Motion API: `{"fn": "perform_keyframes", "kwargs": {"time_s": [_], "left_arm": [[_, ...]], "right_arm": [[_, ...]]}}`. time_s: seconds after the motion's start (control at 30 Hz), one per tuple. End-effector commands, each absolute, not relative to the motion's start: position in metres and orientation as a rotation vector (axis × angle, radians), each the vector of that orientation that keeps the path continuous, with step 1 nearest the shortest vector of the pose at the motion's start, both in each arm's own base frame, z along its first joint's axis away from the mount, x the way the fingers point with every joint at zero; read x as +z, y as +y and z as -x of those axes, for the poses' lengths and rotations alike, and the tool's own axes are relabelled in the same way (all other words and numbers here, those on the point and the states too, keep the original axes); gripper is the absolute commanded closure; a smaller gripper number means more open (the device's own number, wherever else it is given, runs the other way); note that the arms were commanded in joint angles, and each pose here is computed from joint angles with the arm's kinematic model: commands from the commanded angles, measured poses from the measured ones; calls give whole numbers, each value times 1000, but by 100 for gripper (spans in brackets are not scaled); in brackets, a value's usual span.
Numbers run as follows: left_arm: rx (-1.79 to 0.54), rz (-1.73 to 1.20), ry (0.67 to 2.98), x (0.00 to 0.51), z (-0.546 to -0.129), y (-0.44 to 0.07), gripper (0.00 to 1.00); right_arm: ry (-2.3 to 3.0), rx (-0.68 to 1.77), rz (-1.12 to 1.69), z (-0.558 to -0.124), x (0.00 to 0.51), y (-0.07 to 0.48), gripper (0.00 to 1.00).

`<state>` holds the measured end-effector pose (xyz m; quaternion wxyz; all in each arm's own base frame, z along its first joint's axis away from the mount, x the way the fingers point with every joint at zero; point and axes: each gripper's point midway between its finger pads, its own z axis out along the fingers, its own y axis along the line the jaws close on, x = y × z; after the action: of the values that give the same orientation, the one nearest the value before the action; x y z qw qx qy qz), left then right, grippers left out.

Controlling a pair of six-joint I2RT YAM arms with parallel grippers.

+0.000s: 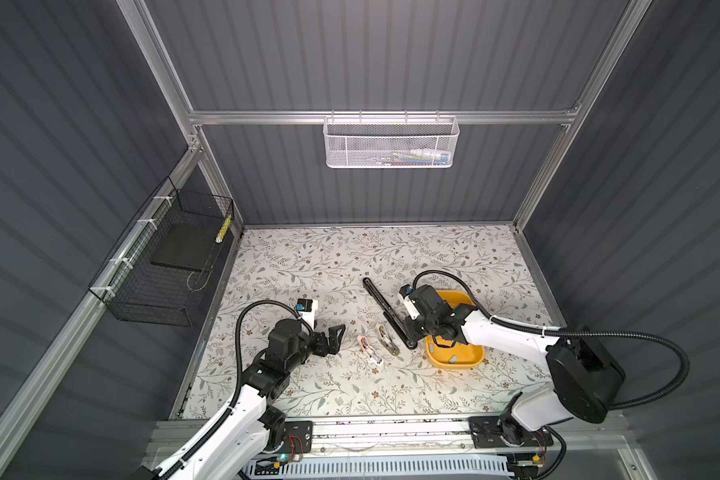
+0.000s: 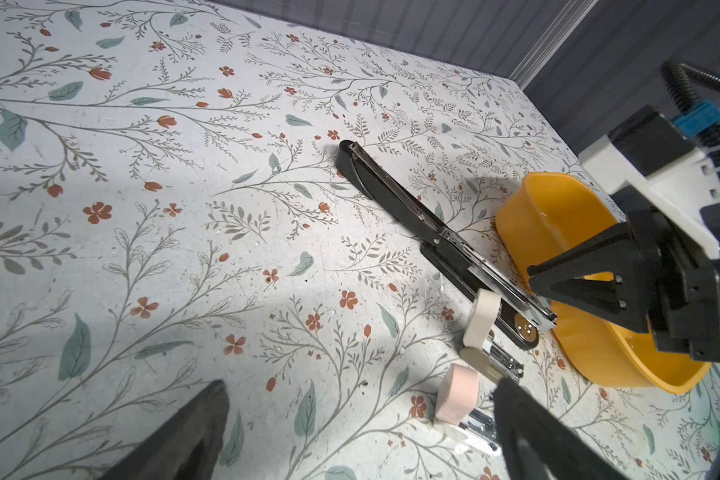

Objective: Load the staples into the stapler

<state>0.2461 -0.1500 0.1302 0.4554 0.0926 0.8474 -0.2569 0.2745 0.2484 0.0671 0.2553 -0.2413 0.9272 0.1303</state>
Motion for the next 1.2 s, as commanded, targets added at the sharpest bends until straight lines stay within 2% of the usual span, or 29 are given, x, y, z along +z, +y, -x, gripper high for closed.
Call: {"fn": "perform_keyframes", "kwargs": {"time_s": [0.0, 1.17], "left_arm": [[-616, -232, 2088, 129, -246, -148, 0], [-611, -228, 2089, 129, -247, -147, 0]], "right_arm": [[2549, 330, 658, -273, 60, 247, 98], [2568, 310, 685, -263, 54, 245, 99]]}}
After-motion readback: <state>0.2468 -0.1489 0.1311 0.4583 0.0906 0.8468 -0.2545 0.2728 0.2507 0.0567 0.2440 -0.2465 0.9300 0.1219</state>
